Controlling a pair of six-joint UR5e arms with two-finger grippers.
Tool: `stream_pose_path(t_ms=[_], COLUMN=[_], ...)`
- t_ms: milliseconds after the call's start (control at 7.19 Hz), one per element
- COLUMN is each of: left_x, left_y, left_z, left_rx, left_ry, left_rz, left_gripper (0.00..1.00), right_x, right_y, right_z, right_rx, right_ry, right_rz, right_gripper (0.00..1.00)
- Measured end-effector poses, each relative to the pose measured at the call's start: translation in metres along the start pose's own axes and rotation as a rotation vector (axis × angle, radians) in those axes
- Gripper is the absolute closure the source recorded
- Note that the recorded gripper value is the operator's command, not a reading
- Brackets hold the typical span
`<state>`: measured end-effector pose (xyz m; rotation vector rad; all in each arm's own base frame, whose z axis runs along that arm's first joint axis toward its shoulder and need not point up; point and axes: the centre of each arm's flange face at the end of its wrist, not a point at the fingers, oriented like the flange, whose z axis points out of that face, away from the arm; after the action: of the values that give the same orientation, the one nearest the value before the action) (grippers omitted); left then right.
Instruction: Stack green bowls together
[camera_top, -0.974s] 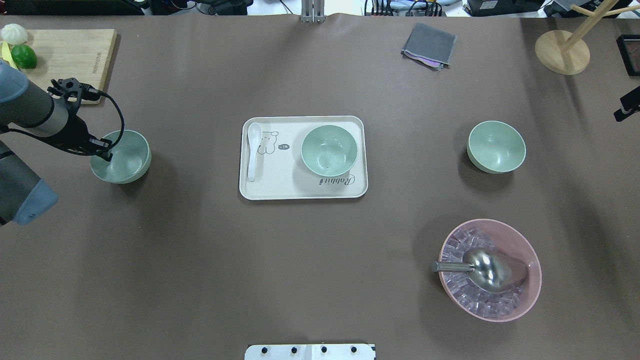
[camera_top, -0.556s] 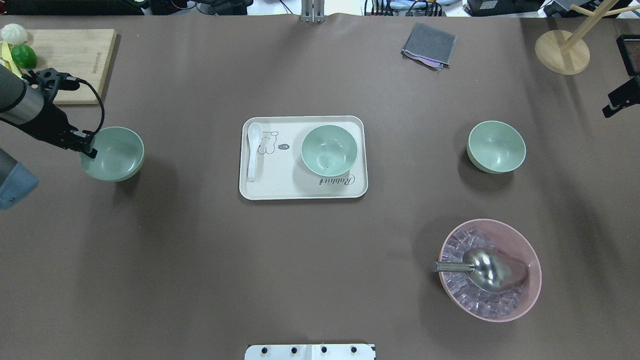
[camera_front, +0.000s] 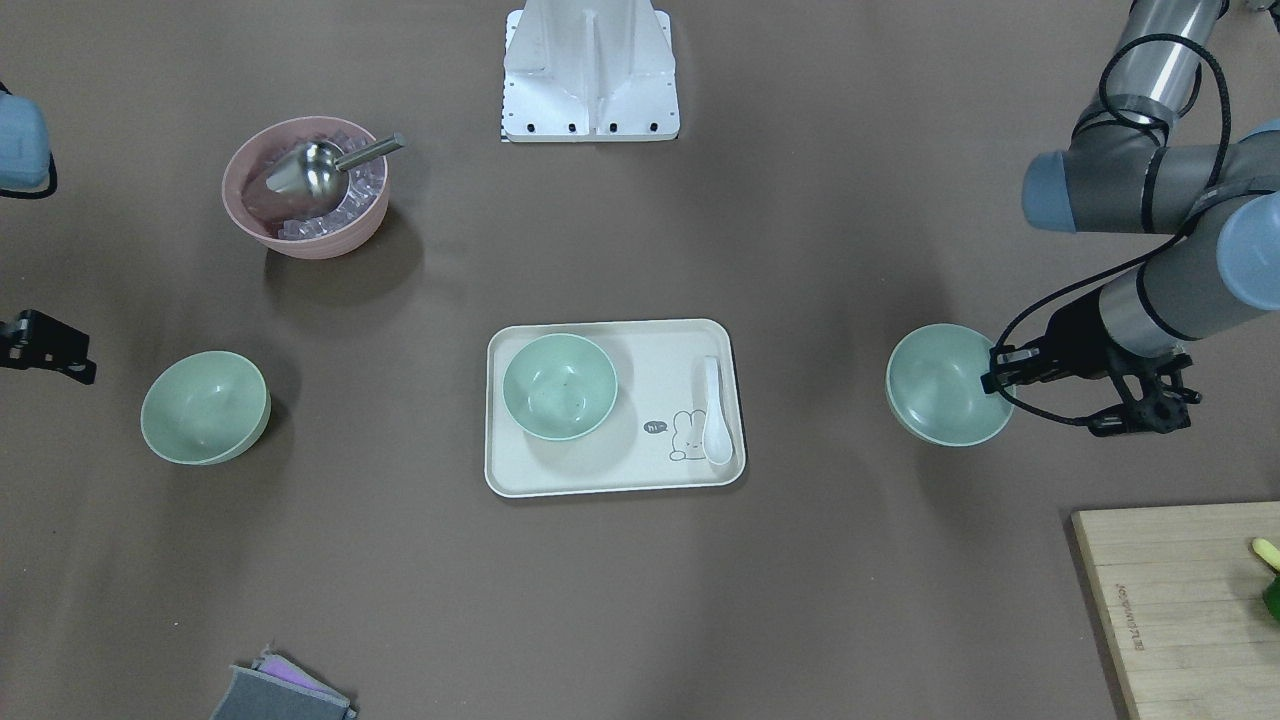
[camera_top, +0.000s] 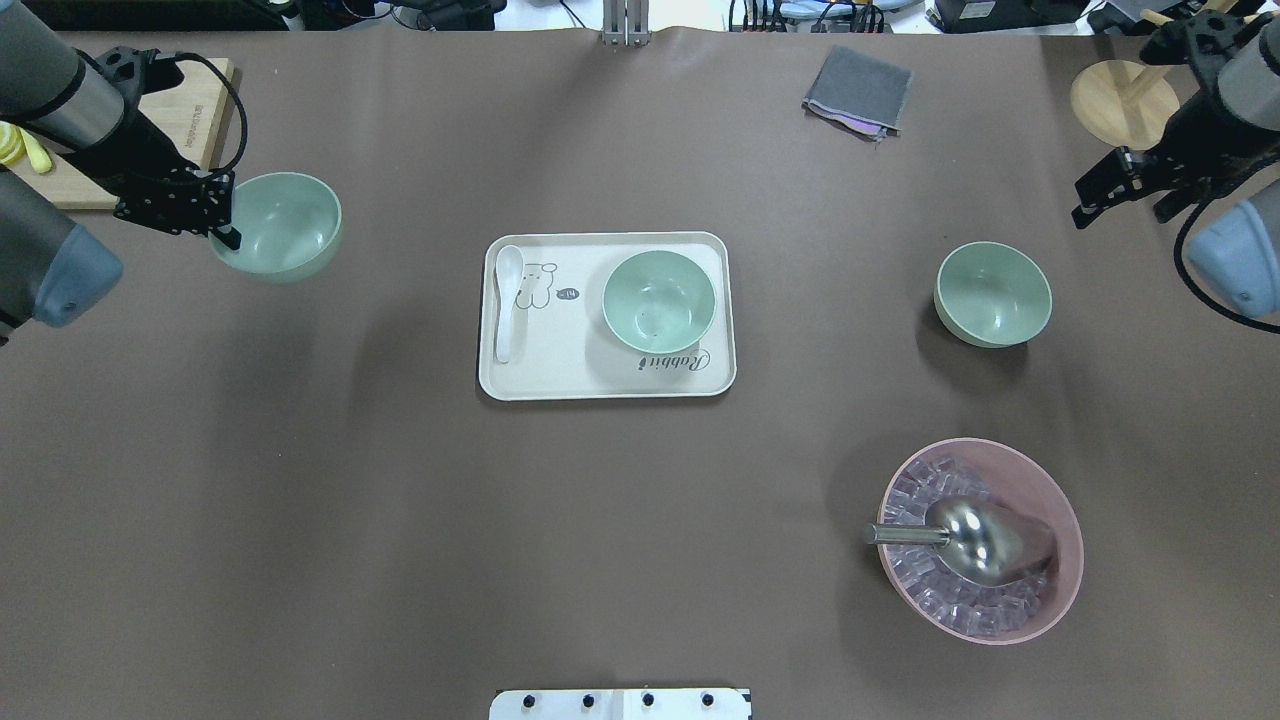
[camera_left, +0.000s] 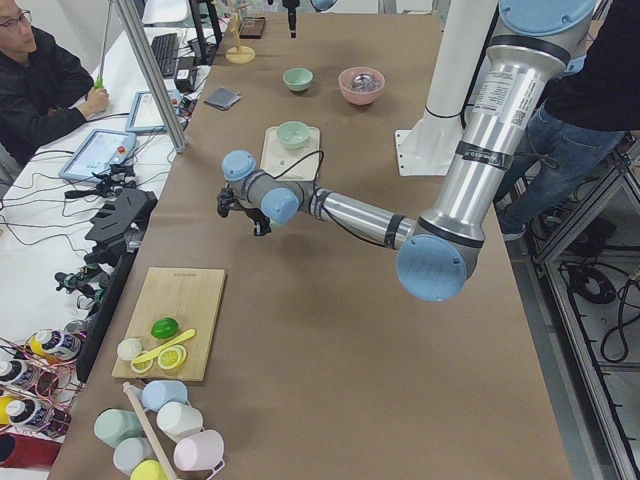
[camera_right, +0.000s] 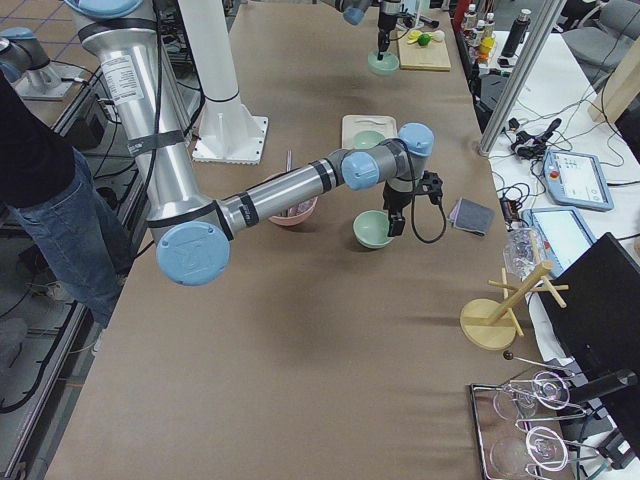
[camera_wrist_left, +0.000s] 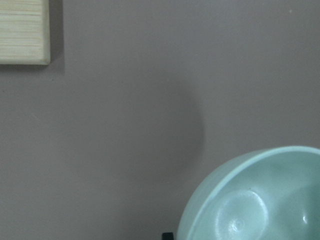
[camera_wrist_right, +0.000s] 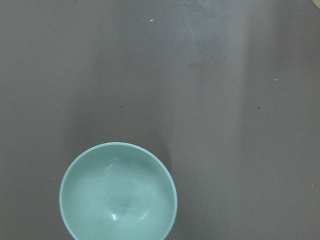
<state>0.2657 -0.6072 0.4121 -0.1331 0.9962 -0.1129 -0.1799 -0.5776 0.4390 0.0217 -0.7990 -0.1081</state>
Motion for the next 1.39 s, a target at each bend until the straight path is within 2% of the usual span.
stream_pose_path(t_ms=[417, 695, 834, 1113, 1252, 1391], left_x=[0.112, 0.149, 0.157, 0.164, 0.165, 0.165], left_y=[0.001, 0.008, 0.01, 0.01, 0.01, 0.01], left_z=[0.013, 0.019, 0.02, 0.018, 0.018, 0.018], left_rx=[-0.029, -0.042, -0.045, -0.045, -0.045, -0.045], left_ry=[0.053, 0.065, 0.067, 0.072, 0.072, 0.072], left_rz=[-0.089, -0.13, -0.139, -0.145, -0.146, -0.146], left_gripper=[1.0, 1.0, 1.0, 1.0, 1.0, 1.0], right_x=[-0.035, -0.024, -0.014, -0.002, -0.001, -0.002], right_y=[-0.003, -0.001, 0.002, 0.008, 0.009, 0.01], right_z=[0.041, 0.073, 0.087, 0.11, 0.115, 0.12], right_rx=[-0.023, -0.024, -0.024, -0.021, -0.021, -0.024], right_ry=[0.068, 0.074, 0.072, 0.059, 0.056, 0.056], right_rz=[-0.041, -0.064, -0.072, -0.091, -0.094, -0.097], right_gripper=[0.02, 0.03, 0.06, 0.46, 0.59, 0.82])
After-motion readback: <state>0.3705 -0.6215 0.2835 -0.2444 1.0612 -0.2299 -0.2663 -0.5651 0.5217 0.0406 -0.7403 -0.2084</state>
